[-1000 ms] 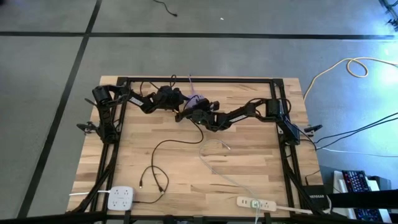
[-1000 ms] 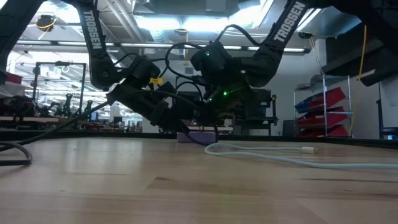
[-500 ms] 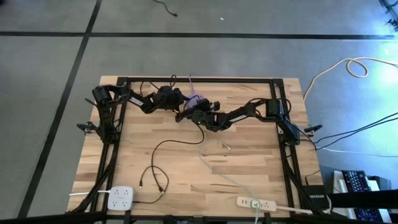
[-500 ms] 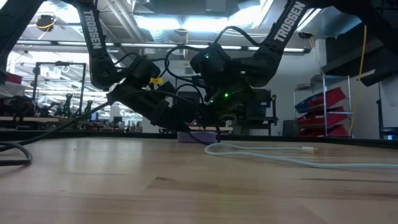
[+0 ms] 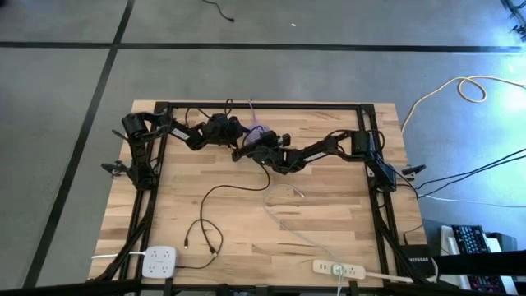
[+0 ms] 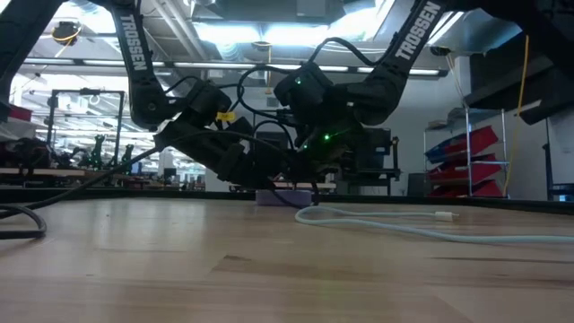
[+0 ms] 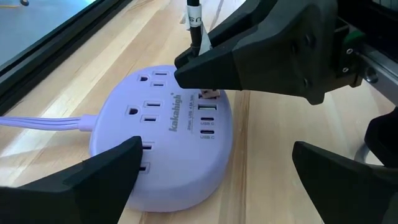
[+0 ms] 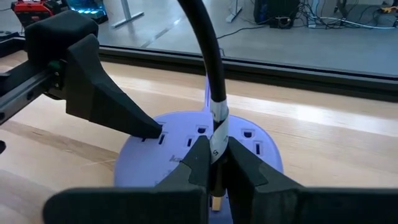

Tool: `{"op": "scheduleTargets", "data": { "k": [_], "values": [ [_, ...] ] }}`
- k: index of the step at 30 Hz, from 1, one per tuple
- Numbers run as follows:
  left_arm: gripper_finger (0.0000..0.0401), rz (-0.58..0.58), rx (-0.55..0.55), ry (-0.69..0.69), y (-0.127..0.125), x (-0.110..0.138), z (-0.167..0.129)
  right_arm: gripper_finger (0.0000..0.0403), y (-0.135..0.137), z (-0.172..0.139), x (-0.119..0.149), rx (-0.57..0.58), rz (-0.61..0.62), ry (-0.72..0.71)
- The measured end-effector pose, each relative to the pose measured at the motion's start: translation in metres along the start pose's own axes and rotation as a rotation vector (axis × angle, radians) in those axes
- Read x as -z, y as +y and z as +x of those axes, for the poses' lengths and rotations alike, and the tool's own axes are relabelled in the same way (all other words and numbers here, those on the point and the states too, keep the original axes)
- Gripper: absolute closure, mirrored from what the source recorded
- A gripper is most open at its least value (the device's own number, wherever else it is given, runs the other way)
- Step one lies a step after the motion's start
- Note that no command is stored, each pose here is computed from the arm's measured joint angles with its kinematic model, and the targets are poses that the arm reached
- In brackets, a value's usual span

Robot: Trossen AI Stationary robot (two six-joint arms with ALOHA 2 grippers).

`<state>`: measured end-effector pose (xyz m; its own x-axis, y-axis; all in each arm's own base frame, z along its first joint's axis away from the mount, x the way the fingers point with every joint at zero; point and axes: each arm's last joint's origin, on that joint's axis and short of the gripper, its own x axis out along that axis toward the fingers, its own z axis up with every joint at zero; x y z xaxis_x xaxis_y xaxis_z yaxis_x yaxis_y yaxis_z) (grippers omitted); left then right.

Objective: Insert USB
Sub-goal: Insert the black usb cable into the purple outlet extension

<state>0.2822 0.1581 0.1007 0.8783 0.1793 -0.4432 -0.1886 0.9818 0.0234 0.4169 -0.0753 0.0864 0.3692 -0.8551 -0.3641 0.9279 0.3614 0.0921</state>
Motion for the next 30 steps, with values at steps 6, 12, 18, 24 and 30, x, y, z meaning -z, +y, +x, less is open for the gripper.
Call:
{"op": "scheduleTargets", "data": {
  "k": [6,12,18,24,30],
  "values": [
    [0.0002,-0.003,0.001,-0.001,0.0,0.0,0.0,0.0398,0.001,-0.002,0.002,-0.027,0.014,0.032],
    [0.0002,-0.002,0.004,-0.001,0.0,0.0,0.0,0.0398,0.003,-0.004,0.004,-0.046,0.024,0.044],
    [0.0002,0.002,0.008,-0.002,-0.001,0.0,0.0,0.0376,0.005,-0.008,0.007,-0.041,0.007,0.037],
    [0.0002,0.004,0.014,-0.002,-0.001,0.0,0.0,0.0395,0.004,-0.011,0.011,-0.017,-0.088,0.035],
    [0.0002,0.004,0.006,0.0,0.0,0.0,0.0,0.0351,0.004,-0.01,0.012,-0.005,-0.078,0.013]
  ]
}}
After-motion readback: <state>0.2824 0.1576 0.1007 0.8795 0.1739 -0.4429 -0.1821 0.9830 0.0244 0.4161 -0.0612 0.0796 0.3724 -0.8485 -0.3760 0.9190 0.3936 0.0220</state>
